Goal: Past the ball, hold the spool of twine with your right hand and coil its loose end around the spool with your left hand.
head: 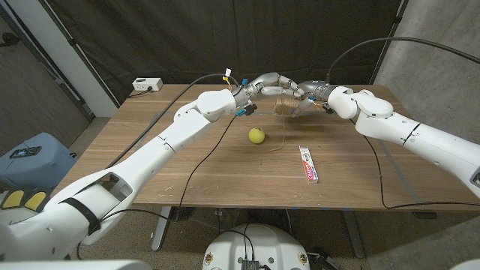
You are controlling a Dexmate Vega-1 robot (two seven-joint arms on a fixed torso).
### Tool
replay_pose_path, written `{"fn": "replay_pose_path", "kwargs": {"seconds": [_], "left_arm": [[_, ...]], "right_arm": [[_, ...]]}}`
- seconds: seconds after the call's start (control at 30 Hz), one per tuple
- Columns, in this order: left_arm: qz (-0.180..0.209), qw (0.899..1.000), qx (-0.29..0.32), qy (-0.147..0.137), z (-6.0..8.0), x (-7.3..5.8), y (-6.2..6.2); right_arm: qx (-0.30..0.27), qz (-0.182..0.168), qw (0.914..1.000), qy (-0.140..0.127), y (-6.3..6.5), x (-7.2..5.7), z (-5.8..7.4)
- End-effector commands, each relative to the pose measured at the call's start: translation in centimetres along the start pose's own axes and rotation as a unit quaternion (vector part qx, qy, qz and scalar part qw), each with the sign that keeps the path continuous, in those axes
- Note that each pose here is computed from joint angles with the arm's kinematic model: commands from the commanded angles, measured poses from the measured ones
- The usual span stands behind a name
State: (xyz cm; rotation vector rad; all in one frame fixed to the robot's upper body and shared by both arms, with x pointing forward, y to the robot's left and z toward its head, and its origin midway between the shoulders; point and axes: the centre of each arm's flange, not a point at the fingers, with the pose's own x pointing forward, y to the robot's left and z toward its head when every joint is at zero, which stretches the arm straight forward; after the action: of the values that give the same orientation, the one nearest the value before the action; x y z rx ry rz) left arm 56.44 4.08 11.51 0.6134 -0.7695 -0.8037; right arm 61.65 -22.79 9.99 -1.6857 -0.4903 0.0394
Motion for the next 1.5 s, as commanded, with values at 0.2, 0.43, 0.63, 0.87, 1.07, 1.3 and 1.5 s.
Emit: {"fn": "replay_pose_path", "kwargs": {"seconds": [0.2,0.43,0.63,0.87,1.07,1.3,1.5], "left_arm": [[-0.004,1.0,-0.003,-0.006,0.1,0.2,0.7],[-0.002,1.0,-0.004,-0.009,0.3,0.0,1.1],[0.001,1.0,-0.006,-0.014,0.5,-0.1,1.5],[0.001,1.0,-0.005,-0.018,0.7,-0.1,1.8],[0.001,1.0,-0.008,-0.02,0.7,-0.1,2.0],[0.002,1.0,-0.005,-0.022,0.8,-0.1,2.1],[0.005,1.0,-0.003,-0.02,0.8,-0.2,2.2]], "right_arm": [[0.002,-0.002,1.0,-0.006,0.3,-0.6,0.4],[0.007,-0.003,0.9999,-0.013,0.4,-1.0,0.6],[0.005,-0.003,0.9998,-0.02,0.6,-1.4,0.8],[0.001,0.0,0.9997,-0.025,0.9,-1.8,1.2],[-0.003,0.003,0.9996,-0.029,1.2,-2.1,1.4],[-0.006,0.006,0.9994,-0.034,1.5,-2.4,1.7],[-0.013,0.01,0.999,-0.042,1.6,-2.8,2.2]]}}
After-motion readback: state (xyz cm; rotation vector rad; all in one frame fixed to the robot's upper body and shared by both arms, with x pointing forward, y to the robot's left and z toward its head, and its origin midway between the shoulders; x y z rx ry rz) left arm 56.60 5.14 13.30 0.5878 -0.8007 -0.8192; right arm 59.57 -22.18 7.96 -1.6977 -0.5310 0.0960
